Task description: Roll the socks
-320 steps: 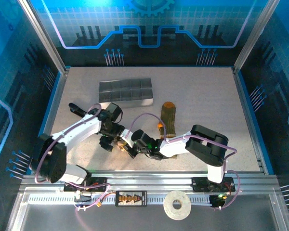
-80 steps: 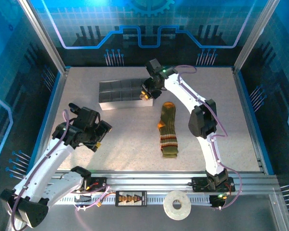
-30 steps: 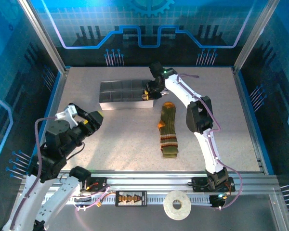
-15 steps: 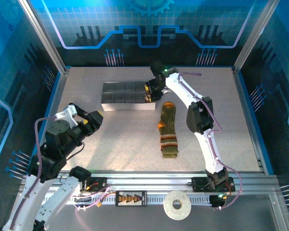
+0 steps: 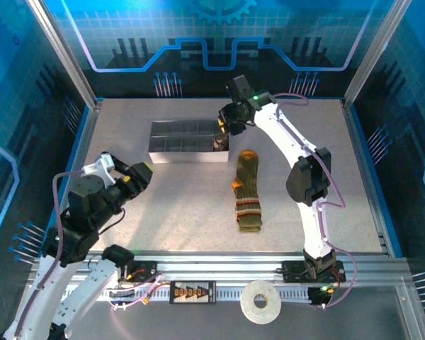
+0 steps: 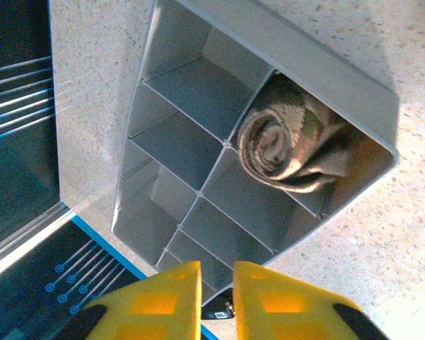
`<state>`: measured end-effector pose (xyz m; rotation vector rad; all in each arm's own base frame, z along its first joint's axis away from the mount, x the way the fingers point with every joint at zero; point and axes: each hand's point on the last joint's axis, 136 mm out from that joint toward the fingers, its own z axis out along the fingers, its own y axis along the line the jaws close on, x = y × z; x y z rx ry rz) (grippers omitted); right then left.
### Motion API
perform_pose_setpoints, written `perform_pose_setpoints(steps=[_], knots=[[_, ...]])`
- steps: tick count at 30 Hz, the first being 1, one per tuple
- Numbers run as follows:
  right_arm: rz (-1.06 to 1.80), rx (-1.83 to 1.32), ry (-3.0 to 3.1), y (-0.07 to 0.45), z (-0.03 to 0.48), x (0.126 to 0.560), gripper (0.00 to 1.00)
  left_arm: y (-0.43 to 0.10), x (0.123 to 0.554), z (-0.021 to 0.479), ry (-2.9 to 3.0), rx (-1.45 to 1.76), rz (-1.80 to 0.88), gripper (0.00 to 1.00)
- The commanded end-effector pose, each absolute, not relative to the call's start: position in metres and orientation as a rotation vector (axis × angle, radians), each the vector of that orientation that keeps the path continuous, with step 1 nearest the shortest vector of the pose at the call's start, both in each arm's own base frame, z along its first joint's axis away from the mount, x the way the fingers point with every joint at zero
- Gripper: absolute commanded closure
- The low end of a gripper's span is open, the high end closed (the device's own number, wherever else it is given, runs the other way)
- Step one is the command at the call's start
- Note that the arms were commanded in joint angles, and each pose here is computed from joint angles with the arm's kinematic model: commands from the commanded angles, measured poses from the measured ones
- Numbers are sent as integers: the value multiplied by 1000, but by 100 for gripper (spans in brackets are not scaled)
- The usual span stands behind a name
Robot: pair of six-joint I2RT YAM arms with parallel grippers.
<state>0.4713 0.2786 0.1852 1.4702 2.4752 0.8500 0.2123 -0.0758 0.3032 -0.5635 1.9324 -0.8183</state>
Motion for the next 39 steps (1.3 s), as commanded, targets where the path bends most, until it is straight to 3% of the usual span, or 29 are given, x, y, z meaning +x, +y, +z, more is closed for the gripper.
perform_pose_setpoints(steps=[1,16,21,25,30,36,39], knots=[[855,1356,2562,291,152,477,84,-80,216,305,1923,-575,-850,15],[695,1378,2699,278,82,456,81,-79,214,302,1935,-597,-848,15],[772,1200,2620,279,130,475,72,-81,217,300,1945,-608,-863,15],[755,924,2523,265,193,478,55,-83,220,294,1977,-630,-858,15],[634,676,2447,222,214,437,47,-93,226,273,2078,-696,-878,17],[384,558,2704,177,138,355,40,-118,235,231,2246,-793,-948,22],[385,511,2806,186,102,324,44,-127,238,214,2309,-817,-954,23]])
